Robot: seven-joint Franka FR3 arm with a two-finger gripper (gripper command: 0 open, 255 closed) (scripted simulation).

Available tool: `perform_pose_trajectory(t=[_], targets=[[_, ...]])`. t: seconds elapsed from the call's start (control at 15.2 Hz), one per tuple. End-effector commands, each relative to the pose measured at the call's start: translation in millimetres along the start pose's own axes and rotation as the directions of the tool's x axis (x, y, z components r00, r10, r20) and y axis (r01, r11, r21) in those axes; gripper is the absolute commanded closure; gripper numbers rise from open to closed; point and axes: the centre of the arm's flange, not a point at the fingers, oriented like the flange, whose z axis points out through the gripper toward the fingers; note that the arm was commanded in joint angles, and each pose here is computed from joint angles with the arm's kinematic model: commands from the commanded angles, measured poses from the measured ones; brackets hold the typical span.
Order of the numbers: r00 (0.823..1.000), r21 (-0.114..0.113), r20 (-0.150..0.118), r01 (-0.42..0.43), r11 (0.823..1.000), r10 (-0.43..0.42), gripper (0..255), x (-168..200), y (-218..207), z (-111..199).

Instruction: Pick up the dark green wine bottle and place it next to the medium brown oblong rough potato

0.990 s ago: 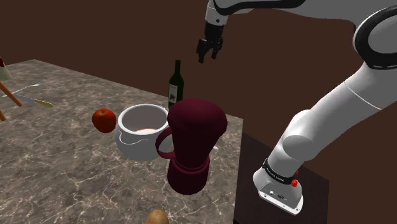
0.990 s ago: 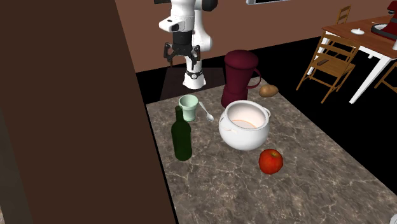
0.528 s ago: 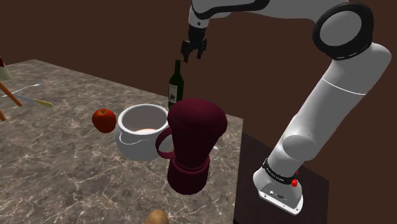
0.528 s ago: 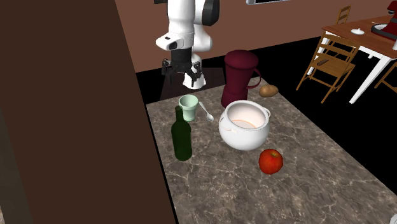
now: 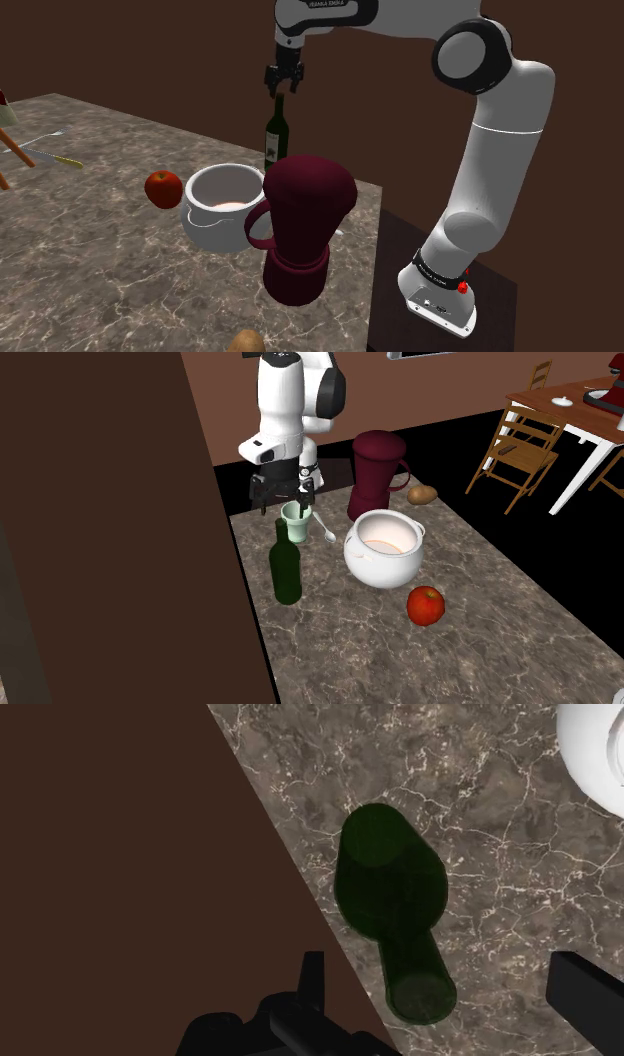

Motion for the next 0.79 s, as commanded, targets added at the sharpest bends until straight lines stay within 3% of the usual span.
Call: perform_pose_trajectory(t=[0.0, 0.33, 0.73], targets=[[1.0, 0.0, -0.001, 0.0, 1.0, 0.0, 0, 3, 0, 9], [1.0, 0.0, -0.001, 0.0, 1.0, 0.0, 0, 3, 0, 34], [1.0, 0.0, -0.001, 0.0, 1.0, 0.0, 0, 4, 0, 34]])
